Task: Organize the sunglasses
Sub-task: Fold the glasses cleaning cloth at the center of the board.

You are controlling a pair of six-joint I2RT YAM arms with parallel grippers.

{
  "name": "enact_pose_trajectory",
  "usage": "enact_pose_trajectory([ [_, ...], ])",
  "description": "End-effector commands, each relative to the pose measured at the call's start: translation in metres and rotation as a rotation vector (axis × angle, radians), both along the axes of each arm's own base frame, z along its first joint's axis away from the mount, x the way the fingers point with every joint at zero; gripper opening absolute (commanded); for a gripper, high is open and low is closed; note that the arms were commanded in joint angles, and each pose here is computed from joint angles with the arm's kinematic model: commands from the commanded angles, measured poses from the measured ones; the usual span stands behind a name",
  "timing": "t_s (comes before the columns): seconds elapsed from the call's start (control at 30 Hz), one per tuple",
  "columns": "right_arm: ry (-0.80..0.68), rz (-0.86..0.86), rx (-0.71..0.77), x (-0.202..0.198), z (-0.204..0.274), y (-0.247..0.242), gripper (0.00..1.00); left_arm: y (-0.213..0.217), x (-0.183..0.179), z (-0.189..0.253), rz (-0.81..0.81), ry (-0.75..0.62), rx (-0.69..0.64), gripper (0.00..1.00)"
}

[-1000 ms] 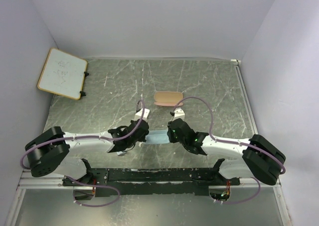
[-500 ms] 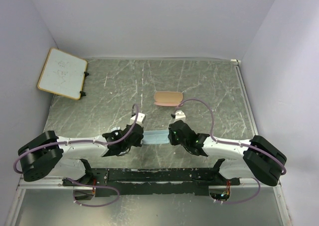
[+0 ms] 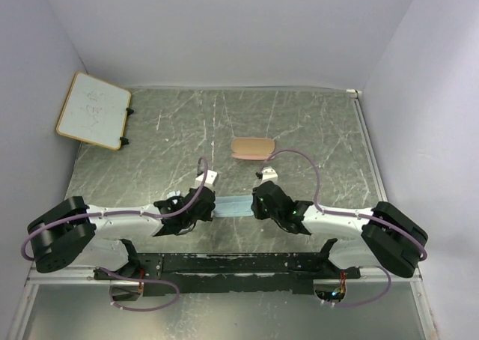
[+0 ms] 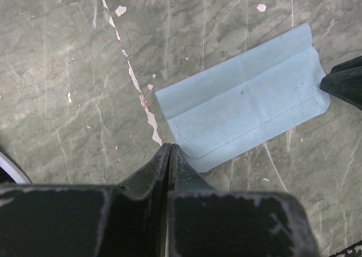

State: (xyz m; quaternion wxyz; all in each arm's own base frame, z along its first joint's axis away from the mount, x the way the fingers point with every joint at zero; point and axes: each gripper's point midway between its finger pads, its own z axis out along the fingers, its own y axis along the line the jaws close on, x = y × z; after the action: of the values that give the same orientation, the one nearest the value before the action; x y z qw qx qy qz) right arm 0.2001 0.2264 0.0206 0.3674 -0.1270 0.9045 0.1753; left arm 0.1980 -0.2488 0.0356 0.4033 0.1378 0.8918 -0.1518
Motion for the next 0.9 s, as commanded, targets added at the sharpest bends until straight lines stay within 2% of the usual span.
enact_pose_trajectory([
  [0.0,0.005,-0.007,0.019,0.0029,-0.0004,0.004,0.16,-0.0098,0.0052,0.009,-0.004,-0.016,-0.036,0.1],
  [0.67,-0.006,-0.023,0.022,0.0065,0.0018,0.0016,0.1,-0.0117,0.0043,0.0048,-0.009,-0.006,-0.033,0.11],
  [0.87,-0.011,-0.03,0.021,0.0079,0.0024,0.0012,0.15,-0.0115,0.0034,0.0029,-0.01,-0.001,-0.034,0.1],
])
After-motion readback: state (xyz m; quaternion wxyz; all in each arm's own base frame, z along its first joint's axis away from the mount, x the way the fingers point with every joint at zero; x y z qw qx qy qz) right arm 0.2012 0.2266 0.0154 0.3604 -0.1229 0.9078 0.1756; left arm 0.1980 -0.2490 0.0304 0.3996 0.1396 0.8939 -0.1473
